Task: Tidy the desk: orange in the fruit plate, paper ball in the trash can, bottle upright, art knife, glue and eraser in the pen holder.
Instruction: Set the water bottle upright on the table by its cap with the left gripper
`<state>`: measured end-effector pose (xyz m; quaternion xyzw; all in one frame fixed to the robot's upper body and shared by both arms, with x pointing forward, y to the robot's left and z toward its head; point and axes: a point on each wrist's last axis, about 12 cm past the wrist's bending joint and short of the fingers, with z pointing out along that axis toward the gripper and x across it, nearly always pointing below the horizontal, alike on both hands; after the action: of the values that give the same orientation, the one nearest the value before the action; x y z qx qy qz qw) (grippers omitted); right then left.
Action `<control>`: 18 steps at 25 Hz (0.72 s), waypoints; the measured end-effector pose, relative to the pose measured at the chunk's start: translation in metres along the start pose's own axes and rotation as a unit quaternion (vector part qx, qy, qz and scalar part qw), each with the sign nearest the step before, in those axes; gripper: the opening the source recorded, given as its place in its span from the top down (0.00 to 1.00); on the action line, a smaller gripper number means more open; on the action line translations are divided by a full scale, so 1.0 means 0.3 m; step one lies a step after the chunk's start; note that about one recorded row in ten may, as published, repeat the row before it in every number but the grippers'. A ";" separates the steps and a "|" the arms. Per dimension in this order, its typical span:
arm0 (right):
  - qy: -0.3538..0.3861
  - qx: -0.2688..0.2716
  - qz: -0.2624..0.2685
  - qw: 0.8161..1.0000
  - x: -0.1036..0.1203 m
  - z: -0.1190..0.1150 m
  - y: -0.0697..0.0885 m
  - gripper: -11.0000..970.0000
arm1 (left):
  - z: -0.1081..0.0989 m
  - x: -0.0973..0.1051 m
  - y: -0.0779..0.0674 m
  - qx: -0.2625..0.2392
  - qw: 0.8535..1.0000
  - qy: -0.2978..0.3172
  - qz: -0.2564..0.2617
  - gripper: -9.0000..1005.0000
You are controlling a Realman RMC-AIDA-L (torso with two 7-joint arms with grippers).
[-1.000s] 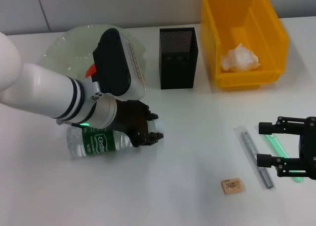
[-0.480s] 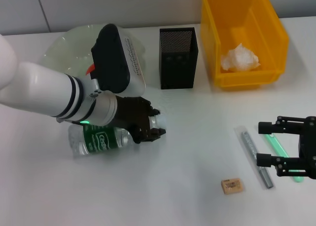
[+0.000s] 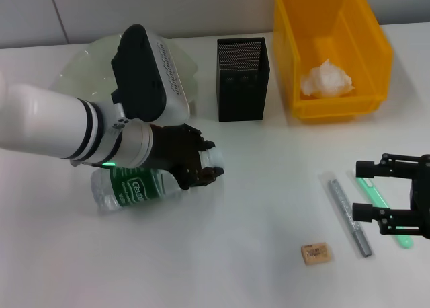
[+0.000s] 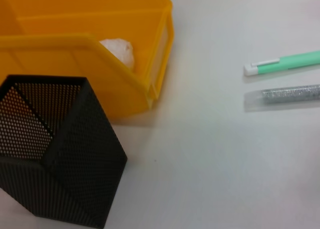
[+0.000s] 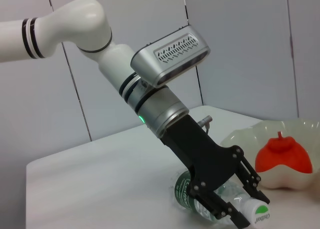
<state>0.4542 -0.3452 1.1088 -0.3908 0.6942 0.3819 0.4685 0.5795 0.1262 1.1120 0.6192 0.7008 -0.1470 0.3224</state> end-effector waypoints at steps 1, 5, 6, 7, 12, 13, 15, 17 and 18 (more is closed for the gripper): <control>0.000 0.000 0.000 1.000 0.000 0.000 -0.001 0.25 | -0.009 0.000 -0.004 -0.004 1.000 -0.005 -0.001 0.55; 0.000 0.001 -0.001 1.000 0.000 0.000 -0.001 0.25 | -0.022 0.002 -0.005 -0.011 1.000 -0.012 -0.004 0.55; 0.000 0.000 -0.001 1.000 -0.001 0.001 -0.001 0.25 | -0.030 0.004 -0.005 -0.015 1.000 -0.016 -0.009 0.55; 0.000 0.000 -0.001 1.000 -0.001 0.001 -0.001 0.25 | -0.030 0.004 -0.005 -0.015 1.000 -0.016 -0.009 0.55; 0.000 0.001 -0.002 1.000 -0.002 0.001 -0.003 0.25 | -0.041 0.008 -0.011 -0.021 0.999 -0.022 -0.015 0.55; 0.000 0.001 -0.002 1.000 -0.002 0.001 -0.003 0.25 | -0.042 0.008 -0.012 -0.021 0.999 -0.022 -0.015 0.55; 0.000 0.001 -0.002 1.000 -0.003 0.001 -0.003 0.25 | -0.045 0.008 -0.014 -0.022 0.999 -0.024 -0.016 0.55; 0.000 0.001 -0.002 1.000 -0.003 0.001 -0.004 0.25 | -0.049 0.007 -0.013 -0.025 0.999 -0.027 -0.019 0.55; 0.000 0.001 -0.003 1.000 -0.003 0.002 -0.004 0.25 | -0.051 0.007 -0.013 -0.026 0.999 -0.028 -0.020 0.55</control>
<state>0.4557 -0.3450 1.1094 -0.3918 0.6935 0.3798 0.4704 0.5716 0.1364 1.1214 0.5921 0.7075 -0.1525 0.3544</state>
